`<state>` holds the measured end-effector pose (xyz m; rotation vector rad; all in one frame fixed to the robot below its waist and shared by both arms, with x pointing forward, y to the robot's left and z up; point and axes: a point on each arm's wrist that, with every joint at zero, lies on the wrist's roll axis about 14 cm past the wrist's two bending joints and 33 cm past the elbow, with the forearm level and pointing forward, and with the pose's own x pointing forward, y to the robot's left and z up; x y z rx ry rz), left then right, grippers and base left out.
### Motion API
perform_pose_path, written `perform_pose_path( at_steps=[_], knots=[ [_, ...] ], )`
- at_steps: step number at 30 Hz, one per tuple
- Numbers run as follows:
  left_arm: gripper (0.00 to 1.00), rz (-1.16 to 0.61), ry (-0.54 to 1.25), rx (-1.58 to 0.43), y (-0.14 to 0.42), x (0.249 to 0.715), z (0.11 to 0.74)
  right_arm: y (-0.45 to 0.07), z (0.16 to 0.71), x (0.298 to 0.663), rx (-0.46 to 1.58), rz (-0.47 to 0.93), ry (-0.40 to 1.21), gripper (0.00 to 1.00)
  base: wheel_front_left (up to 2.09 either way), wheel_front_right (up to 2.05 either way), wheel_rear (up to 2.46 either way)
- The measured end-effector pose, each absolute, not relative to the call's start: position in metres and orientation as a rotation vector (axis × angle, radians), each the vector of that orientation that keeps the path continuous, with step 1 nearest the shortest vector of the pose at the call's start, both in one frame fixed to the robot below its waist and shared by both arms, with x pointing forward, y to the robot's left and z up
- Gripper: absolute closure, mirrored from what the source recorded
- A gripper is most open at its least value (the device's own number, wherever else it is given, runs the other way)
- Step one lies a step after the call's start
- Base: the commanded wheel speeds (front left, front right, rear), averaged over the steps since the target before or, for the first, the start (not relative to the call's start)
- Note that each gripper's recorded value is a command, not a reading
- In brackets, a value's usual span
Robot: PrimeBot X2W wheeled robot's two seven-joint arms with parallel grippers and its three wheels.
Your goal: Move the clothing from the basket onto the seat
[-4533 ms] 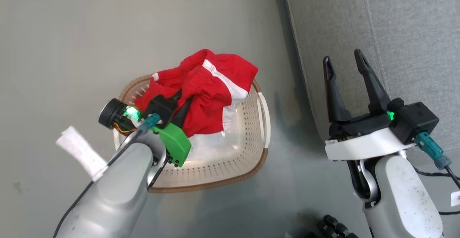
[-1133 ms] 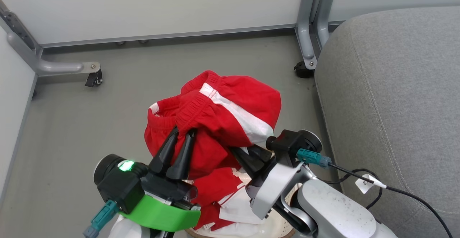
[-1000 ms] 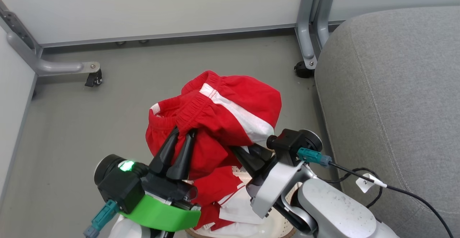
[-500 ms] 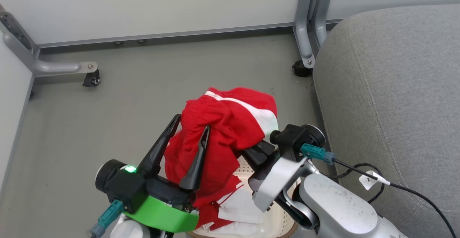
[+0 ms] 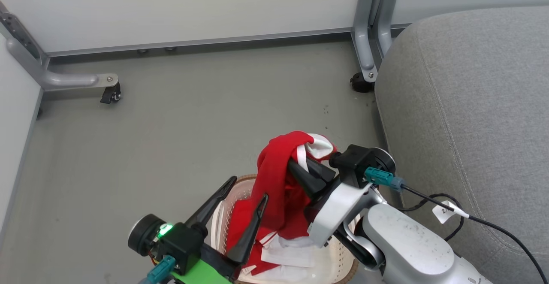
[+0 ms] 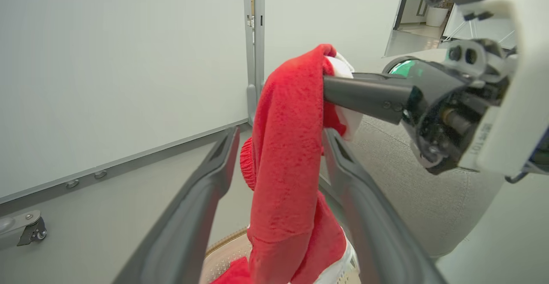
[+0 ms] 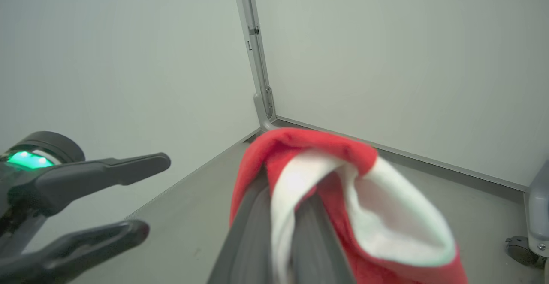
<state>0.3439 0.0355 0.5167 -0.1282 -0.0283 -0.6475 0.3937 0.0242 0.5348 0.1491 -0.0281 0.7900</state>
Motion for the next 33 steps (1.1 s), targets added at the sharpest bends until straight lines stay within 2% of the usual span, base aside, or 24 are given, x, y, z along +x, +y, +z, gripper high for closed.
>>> perform_pose_path(
  at_steps=[19, 33],
  knots=[
    [0.0, -0.71, 0.01, -0.125, 0.019, 0.333, 0.506, 0.002, 0.528, 0.403, 0.13, 0.715, -0.019, 1.0, 0.0, 0.0, 0.0],
    [0.0, -0.898, 0.009, -0.112, -0.028, 0.339, 0.509, -0.079, 0.533, 0.417, 0.093, 0.478, -0.055, 1.0, 0.0, 0.0, 0.0]
  ],
)
